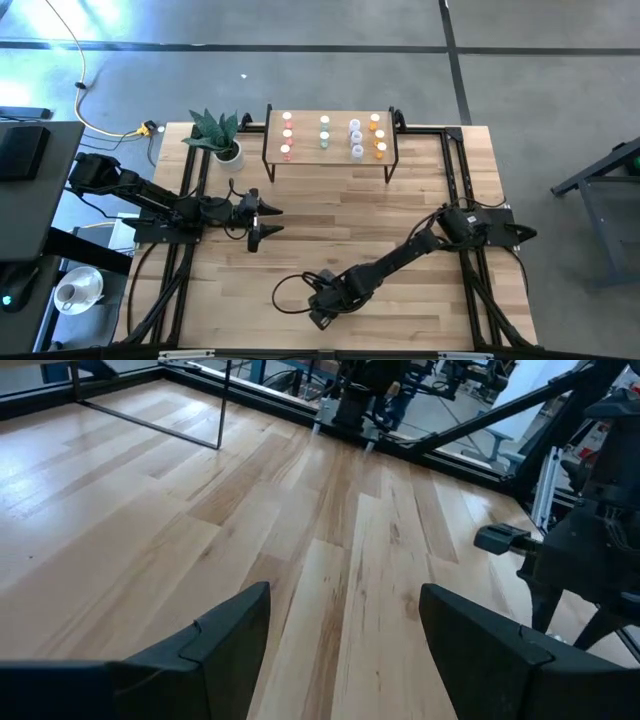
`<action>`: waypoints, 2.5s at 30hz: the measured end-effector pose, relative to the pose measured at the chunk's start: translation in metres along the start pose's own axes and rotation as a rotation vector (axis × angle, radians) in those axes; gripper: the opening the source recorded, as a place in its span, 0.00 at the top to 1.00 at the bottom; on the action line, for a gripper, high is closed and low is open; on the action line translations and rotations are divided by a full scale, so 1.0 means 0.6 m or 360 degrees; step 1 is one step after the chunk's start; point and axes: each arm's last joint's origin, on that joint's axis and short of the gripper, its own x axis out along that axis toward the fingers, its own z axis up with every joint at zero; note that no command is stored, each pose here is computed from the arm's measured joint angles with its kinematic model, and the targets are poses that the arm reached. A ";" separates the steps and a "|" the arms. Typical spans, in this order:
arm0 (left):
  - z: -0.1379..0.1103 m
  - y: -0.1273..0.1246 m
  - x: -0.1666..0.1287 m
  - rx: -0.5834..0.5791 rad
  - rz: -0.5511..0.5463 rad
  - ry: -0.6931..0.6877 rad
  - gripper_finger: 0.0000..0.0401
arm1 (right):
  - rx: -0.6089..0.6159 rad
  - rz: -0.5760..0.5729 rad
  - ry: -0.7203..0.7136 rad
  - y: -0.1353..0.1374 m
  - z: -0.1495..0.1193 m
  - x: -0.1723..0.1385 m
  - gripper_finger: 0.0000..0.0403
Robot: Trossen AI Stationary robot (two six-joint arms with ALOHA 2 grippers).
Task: Pick and place medicine bottles onto shelf by color
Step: Put the blue pill bottle aligned with the other blue pill bottles on the shelf
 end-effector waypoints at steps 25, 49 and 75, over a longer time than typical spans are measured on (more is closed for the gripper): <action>0.006 -0.004 0.000 0.0145 -0.0073 -0.0056 0.39 | -0.0741 -0.0090 -0.1165 0.025 0.031 -0.212 0.80; 0.074 -0.064 -0.022 0.0562 -0.0477 -0.0750 0.39 | -0.1028 0.0051 -0.1559 0.031 0.103 -0.303 0.80; 0.113 -0.090 -0.002 0.0621 -0.0556 -0.0869 0.42 | -0.1034 0.0086 -0.1546 0.014 0.149 -0.308 0.80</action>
